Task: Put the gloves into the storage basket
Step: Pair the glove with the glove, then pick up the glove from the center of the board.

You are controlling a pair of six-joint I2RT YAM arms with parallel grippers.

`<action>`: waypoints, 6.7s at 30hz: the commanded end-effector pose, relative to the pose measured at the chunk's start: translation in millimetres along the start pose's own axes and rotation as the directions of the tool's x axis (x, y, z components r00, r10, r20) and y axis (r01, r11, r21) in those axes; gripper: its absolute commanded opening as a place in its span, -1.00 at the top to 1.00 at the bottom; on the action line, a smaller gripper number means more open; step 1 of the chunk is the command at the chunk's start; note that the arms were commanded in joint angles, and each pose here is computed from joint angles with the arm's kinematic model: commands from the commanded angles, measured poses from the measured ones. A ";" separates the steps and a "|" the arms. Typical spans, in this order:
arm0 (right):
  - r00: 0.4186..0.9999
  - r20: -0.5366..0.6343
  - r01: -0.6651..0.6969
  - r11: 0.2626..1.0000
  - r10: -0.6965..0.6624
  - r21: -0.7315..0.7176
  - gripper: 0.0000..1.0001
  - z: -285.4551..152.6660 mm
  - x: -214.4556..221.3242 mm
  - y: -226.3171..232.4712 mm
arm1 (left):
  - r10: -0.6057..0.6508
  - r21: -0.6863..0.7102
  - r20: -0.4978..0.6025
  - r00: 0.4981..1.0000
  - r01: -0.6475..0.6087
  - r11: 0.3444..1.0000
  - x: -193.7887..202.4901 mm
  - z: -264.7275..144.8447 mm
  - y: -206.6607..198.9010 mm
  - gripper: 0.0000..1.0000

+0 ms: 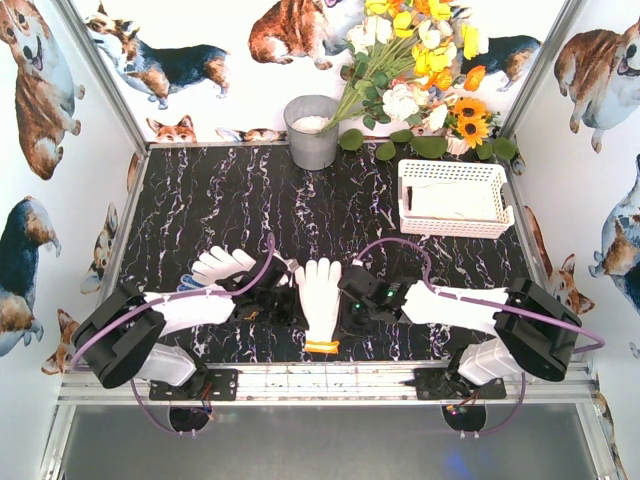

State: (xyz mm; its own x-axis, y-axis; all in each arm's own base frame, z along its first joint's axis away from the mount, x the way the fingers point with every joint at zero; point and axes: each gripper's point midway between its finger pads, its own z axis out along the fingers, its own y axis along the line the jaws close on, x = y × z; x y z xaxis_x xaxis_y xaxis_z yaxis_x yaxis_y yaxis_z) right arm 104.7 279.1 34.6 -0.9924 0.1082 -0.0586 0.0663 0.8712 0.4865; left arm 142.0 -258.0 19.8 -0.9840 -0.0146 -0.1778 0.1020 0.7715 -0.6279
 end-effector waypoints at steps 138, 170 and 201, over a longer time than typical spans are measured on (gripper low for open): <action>0.990 -0.003 -0.142 0.985 0.142 -0.101 0.78 18.2 30.5 -4.2 | -0.203 0.082 -0.001 0.979 0.202 0.976 53.0 1.4 23.0 0.41; 0.942 0.126 -0.241 0.886 0.312 -0.396 -0.27 -14.8 -33.1 29.7 | -0.439 0.389 -0.076 0.895 0.432 0.814 3.9 -33.1 -43.3 1.00; 0.874 0.204 -0.319 0.837 0.441 -0.444 -0.40 9.3 -58.9 19.3 | -0.455 0.460 -0.108 0.884 0.450 0.765 0.2 -50.3 -58.3 1.00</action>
State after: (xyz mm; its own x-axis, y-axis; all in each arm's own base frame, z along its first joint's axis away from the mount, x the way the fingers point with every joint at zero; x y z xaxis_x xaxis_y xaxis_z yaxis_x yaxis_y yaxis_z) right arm 154.2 289.7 40.3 -0.8336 0.5524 0.0072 0.3372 0.4985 0.7986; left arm 127.7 -269.2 82.6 -0.9265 -0.3121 0.2101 -0.3126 0.3277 -0.8916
